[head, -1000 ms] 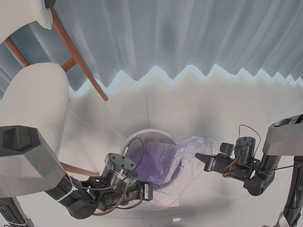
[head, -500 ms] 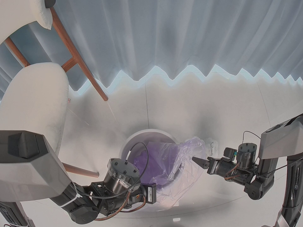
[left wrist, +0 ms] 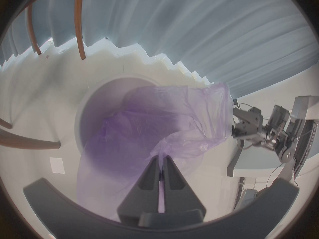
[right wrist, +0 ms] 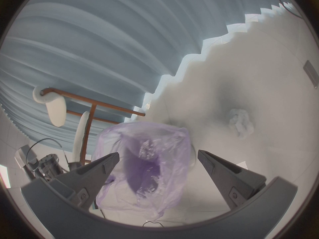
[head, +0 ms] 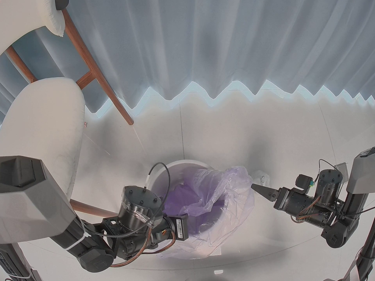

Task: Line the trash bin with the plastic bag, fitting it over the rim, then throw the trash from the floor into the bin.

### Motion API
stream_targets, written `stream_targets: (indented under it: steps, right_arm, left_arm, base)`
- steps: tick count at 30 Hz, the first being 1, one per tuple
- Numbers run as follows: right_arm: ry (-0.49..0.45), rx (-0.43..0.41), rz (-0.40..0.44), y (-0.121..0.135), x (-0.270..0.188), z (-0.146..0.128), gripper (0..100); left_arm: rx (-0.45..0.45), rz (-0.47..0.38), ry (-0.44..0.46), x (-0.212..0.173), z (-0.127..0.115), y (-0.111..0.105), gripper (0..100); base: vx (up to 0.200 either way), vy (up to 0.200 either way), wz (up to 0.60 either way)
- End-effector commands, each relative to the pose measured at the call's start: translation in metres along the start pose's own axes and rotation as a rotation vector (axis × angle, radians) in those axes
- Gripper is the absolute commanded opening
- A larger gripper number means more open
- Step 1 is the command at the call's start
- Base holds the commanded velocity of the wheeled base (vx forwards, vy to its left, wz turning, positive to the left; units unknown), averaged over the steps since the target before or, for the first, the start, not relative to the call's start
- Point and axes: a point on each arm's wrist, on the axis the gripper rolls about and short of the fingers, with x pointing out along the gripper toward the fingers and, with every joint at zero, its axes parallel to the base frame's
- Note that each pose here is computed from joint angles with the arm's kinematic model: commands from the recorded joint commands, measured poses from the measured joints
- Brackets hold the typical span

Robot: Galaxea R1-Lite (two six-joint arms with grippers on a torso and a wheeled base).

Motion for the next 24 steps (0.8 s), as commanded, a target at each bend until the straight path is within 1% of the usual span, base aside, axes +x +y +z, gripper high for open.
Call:
stream_targets:
  steps: [1, 4, 6, 9, 12, 14, 15, 17, 18, 19, 23, 24]
  right_arm:
    - [0.03, -0.035, 0.079, 0.019, 0.007, -0.009, 100]
    - [0.094, -0.062, 0.079, 0.021, 0.016, -0.027, 100]
    - [0.096, -0.094, 0.067, 0.018, 0.024, -0.03, 100]
    - [0.087, -0.111, 0.073, 0.018, 0.033, -0.03, 100]
    - [0.112, -0.132, 0.058, 0.009, 0.049, -0.04, 100]
    - [0.105, -0.15, 0.047, 0.005, 0.054, -0.04, 100]
    - [0.076, -0.163, 0.025, 0.0, 0.062, -0.037, 100]
    - [0.048, -0.161, 0.008, -0.004, 0.068, -0.032, 100]
    - [0.048, -0.161, 0.008, -0.004, 0.068, -0.032, 100]
    - [0.041, -0.16, 0.002, -0.005, 0.071, -0.029, 100]
    - [-0.009, -0.167, 0.015, -0.001, 0.077, -0.016, 100]
    - [-0.051, -0.176, 0.027, 0.004, 0.08, -0.007, 100]
  left_arm:
    - [-0.022, -0.004, -0.07, -0.003, 0.014, 0.005, 0]
    - [-0.037, 0.015, -0.096, -0.002, 0.022, 0.012, 0]
    - [-0.048, 0.023, -0.118, 0.0, 0.029, 0.016, 0]
    - [-0.055, 0.025, -0.136, 0.001, 0.034, 0.017, 0]
    - [-0.056, 0.02, -0.15, 0.002, 0.038, 0.016, 0]
    - [-0.056, 0.019, -0.151, 0.003, 0.038, 0.016, 0]
    - [-0.059, 0.021, -0.152, 0.003, 0.039, 0.017, 0]
    - [-0.062, 0.022, -0.158, 0.003, 0.04, 0.017, 0]
    - [-0.062, 0.022, -0.158, 0.003, 0.04, 0.017, 0]
    - [-0.072, 0.032, -0.172, 0.004, 0.045, 0.021, 0]
    - [-0.084, 0.038, -0.205, 0.006, 0.055, 0.025, 0]
    - [-0.088, 0.04, -0.217, 0.006, 0.059, 0.027, 0]
  base:
    - [0.0, 0.0, 0.0]
    - [0.0, 0.0, 0.0]
    - [0.0, 0.0, 0.0]
    - [0.0, 0.0, 0.0]
    - [0.0, 0.0, 0.0]
    - [0.0, 0.0, 0.0]
    - [0.0, 0.0, 0.0]
    - [0.0, 0.0, 0.0]
    - [0.0, 0.0, 0.0]
    - [0.0, 0.0, 0.0]
    - [0.0, 0.0, 0.0]
    - [0.0, 0.0, 0.0]
